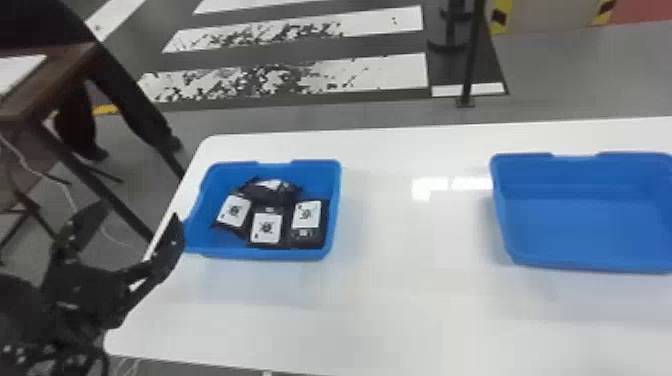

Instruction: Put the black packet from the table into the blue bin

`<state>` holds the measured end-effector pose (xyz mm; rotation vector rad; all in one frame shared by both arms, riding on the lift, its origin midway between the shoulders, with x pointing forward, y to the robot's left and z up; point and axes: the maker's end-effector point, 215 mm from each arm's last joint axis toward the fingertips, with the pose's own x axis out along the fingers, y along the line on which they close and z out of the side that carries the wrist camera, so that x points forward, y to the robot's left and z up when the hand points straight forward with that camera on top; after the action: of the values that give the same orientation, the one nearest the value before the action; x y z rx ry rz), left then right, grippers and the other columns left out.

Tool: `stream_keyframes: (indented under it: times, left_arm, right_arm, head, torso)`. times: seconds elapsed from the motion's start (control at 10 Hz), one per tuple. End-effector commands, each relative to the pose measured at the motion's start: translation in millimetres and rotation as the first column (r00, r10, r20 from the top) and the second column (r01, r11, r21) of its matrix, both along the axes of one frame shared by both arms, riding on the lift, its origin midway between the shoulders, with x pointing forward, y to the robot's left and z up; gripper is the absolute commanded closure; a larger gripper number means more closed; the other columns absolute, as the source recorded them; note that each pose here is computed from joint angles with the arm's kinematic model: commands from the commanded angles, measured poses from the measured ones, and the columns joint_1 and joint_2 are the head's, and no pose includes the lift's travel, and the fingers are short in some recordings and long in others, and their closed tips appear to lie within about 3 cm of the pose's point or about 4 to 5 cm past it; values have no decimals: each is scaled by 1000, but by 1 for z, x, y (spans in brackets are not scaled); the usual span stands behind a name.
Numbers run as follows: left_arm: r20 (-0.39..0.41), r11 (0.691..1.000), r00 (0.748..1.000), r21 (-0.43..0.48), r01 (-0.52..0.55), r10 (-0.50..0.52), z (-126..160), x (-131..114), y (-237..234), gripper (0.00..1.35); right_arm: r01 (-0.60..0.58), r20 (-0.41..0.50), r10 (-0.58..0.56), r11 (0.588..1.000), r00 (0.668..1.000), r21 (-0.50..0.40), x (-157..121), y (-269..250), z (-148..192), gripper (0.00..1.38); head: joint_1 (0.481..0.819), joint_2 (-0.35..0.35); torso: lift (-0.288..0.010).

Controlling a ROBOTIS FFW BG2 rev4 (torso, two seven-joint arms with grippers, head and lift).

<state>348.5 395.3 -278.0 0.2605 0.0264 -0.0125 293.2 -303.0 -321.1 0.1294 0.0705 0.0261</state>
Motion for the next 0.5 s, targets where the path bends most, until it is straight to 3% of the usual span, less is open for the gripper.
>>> stream_keyframes:
  times: [0.0, 0.2, 0.4]
  left_arm:
    - [27, 996, 1000, -91, 15, -13, 2, -22, -24, 147]
    - [10, 990, 999, -134, -33, 35, -10, -44, -28, 147]
    - [24, 989, 997, -133, -68, 72, -7, -48, -24, 147]
  right_arm:
    - [-1, -4, 1, 1000, 1000, 1, -3, 1, 1, 116]
    - [-2, -11, 2, 1000, 1000, 0, -6, 1, 0, 116]
    - [-3, -14, 3, 1000, 1000, -2, -7, 2, 0, 116]
  head:
    - [695, 175]
    - [695, 145]
    - [695, 143]
  torso:
    - [-110]
    - [-110]
    - [-110]
